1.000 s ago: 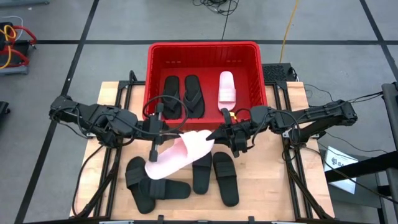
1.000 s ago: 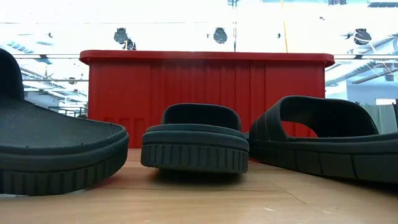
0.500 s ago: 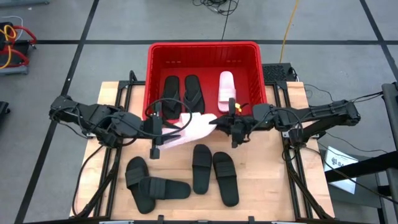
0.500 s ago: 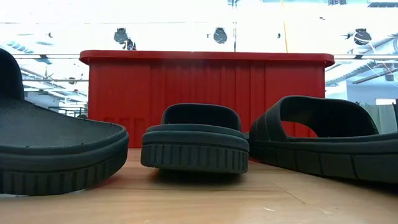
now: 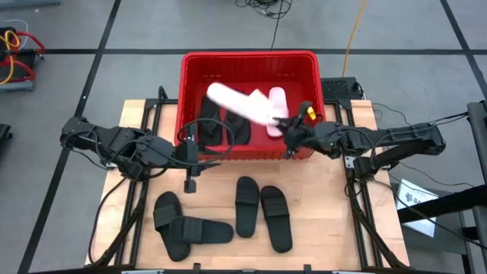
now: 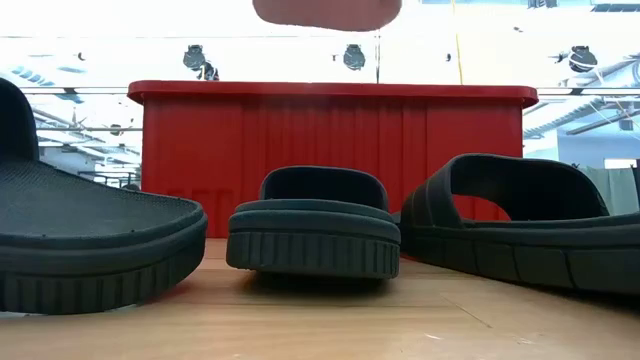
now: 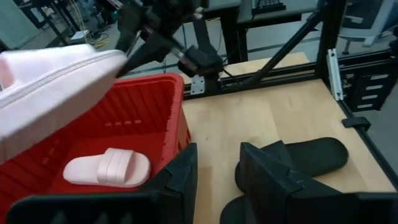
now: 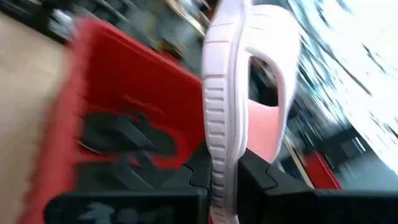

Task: Pick and place slides into bin
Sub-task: Put the pink slide into the red bin

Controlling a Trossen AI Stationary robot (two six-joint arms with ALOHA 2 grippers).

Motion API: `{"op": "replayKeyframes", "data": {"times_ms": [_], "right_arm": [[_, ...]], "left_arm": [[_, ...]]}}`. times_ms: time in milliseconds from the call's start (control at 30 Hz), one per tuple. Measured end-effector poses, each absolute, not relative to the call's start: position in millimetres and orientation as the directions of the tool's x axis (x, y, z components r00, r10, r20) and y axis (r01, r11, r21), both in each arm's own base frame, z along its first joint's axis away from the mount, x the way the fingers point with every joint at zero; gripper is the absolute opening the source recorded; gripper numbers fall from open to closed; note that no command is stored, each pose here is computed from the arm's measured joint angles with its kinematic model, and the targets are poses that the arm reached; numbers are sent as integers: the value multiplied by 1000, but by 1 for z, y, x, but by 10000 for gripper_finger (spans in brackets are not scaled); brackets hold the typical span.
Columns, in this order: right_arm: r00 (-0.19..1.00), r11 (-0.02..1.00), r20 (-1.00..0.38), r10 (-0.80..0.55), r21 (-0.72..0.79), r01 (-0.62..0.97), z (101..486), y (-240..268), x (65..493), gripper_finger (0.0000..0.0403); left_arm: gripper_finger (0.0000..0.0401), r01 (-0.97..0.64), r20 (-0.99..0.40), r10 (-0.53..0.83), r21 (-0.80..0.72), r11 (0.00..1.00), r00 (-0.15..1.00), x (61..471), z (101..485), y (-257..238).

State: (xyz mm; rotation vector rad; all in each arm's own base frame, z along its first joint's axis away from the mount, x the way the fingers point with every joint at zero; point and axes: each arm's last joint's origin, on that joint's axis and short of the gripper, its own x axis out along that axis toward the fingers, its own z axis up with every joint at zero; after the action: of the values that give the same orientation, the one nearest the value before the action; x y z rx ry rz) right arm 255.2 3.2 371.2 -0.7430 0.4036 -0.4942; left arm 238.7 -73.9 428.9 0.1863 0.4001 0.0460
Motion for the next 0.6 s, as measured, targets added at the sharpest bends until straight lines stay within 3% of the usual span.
{"op": "replayKeyframes", "data": {"times_ms": [300,533,600], "right_arm": [[579,552,-185,-794,-620,558,365,-40,252,23],[479,501,-237,-845,-665,555,347,-66,263,23],[498,532,-265,-826,-659,531,342,-72,267,23]], "left_arm": [[118,-49,-367,122,203,978,922,239,430,-73],[118,-85,-359,156,204,975,920,240,431,-67],[118,-99,-357,168,203,974,919,241,431,-64]]}}
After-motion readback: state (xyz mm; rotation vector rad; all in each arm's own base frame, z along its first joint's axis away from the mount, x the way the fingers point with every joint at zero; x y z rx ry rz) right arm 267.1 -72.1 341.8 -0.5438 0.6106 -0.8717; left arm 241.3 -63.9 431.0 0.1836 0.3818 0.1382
